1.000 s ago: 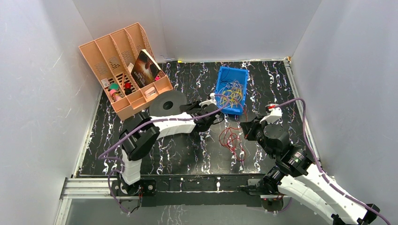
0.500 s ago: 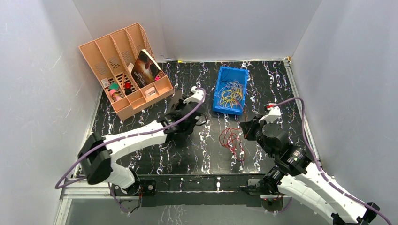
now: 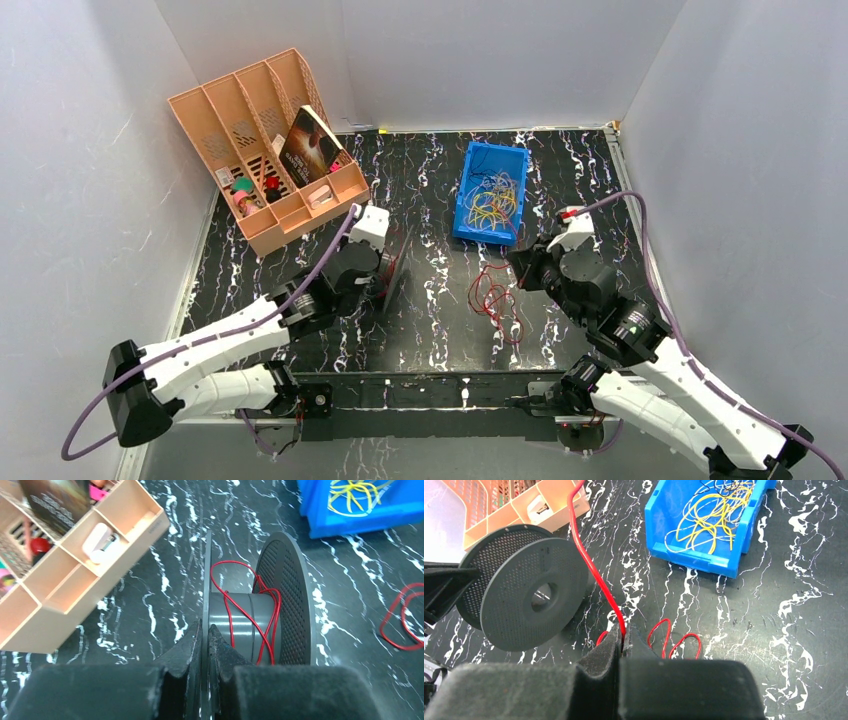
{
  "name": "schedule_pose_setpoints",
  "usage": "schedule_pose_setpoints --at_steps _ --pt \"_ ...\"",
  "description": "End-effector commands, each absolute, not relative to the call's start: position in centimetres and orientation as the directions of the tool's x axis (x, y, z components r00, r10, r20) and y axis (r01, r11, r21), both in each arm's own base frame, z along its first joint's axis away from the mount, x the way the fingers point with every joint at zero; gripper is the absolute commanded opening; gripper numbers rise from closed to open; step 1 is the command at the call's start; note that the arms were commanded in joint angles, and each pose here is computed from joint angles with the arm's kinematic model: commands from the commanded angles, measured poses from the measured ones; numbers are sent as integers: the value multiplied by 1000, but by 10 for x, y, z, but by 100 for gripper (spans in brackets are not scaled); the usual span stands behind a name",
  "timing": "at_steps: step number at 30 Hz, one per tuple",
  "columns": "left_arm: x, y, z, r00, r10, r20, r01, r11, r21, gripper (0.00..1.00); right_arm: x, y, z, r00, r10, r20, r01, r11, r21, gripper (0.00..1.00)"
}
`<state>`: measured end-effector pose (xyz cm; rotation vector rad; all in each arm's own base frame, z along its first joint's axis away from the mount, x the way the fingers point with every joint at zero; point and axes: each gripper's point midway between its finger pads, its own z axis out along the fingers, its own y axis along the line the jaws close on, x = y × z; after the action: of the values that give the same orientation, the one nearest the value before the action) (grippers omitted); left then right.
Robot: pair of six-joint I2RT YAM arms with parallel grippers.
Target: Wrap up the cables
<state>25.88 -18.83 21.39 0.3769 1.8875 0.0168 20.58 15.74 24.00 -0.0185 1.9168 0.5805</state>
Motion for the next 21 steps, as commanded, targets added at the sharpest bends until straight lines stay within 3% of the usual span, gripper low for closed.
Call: schedule_pose_setpoints --at_steps 1,12,21 --pt "248 -210 231 -270 99 -958 333 943 4 0 206 164 267 -391 222 -893 -337 869 364 0" --pt "228 -231 220 -345 36 -938 443 887 -130 0 203 182 265 -444 158 -882 -401 845 354 0" --pt "223 -243 204 -376 88 -922 498 859 -121 0 195 200 270 -453 54 -890 -517 797 312 0"
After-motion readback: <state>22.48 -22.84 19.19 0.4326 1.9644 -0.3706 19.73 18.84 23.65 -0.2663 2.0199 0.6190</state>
